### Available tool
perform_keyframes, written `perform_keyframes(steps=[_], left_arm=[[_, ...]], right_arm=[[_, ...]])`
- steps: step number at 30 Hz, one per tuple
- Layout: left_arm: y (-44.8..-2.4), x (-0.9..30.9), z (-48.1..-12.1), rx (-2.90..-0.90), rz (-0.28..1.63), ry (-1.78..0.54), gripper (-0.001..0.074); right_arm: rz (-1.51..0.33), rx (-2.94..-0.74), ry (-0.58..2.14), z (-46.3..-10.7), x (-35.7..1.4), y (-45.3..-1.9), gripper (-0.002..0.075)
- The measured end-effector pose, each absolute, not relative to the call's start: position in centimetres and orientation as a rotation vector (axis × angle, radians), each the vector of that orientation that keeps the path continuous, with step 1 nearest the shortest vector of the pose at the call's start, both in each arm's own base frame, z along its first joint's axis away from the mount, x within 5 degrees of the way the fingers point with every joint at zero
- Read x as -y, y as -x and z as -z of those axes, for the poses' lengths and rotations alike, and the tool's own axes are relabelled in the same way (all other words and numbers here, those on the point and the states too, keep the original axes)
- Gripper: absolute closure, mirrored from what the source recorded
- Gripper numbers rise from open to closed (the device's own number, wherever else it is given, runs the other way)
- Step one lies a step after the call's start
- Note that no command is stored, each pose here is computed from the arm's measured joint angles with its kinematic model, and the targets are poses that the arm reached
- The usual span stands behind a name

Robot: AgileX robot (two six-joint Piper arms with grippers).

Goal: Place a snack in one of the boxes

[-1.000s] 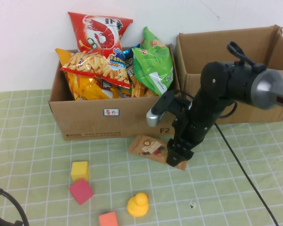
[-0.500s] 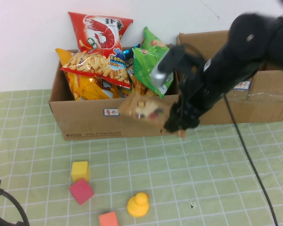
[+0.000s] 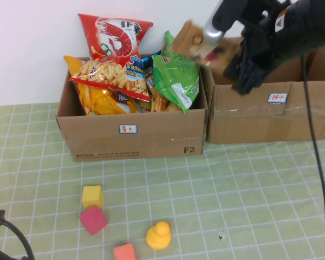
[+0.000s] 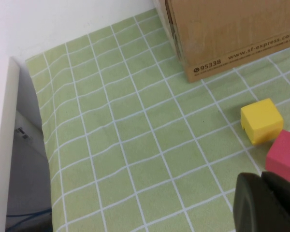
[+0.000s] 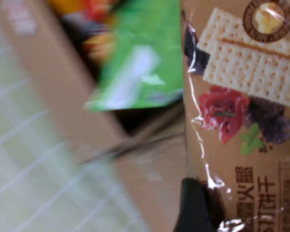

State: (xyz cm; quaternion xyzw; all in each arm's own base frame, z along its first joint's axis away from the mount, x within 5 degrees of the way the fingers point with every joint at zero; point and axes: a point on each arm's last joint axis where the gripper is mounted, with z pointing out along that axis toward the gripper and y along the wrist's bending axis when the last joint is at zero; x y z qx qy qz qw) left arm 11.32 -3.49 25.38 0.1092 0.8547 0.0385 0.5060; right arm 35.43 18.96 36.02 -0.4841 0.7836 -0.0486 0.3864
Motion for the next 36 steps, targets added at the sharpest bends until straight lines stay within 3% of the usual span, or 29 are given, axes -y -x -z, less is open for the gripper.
perform_keyframes(steps=[4,12,17,22,28,31,36], left_arm=[[-11.3,3.5,-25.4,-2.061,-0.089,-0.263,0.0737],[-11.3,3.6,-25.4,-2.058,-0.082,-0.267,0.0738],[-11.3,3.6,-25.1,-2.047,-0.097,-0.293,0.0738],[-11.3,3.6,-25.0,-2.044,-0.099,-0.304,0.0738],[-11.4,3.6,-25.1,-2.035,-0.102,-0.310,0.0738],[-11.3,3.7,-25.0,-2.045,-0.080,-0.289,0.0738],[-11.3,3.8,-25.0,-2.044,-0.053,-0.268,0.0738]], right_arm=[[0.239,-1.962,1.029,-35.8,-17.6,-38.0,0.0277],[0.122,-1.885,0.586,-33.6,-13.8,-43.9,0.0277],[0.046,-1.885,0.491,-29.3,-13.0,-47.0,0.0266],[0.030,-1.958,0.472,-25.9,-13.0,-48.1,0.0162],[0.079,-2.054,0.452,-26.9,-12.2,-47.1,0.0139],[0.130,-2.094,0.430,-30.7,-11.2,-44.9,0.0230],[0.177,-2.143,0.396,-37.1,-9.4,-40.0,0.0606]])
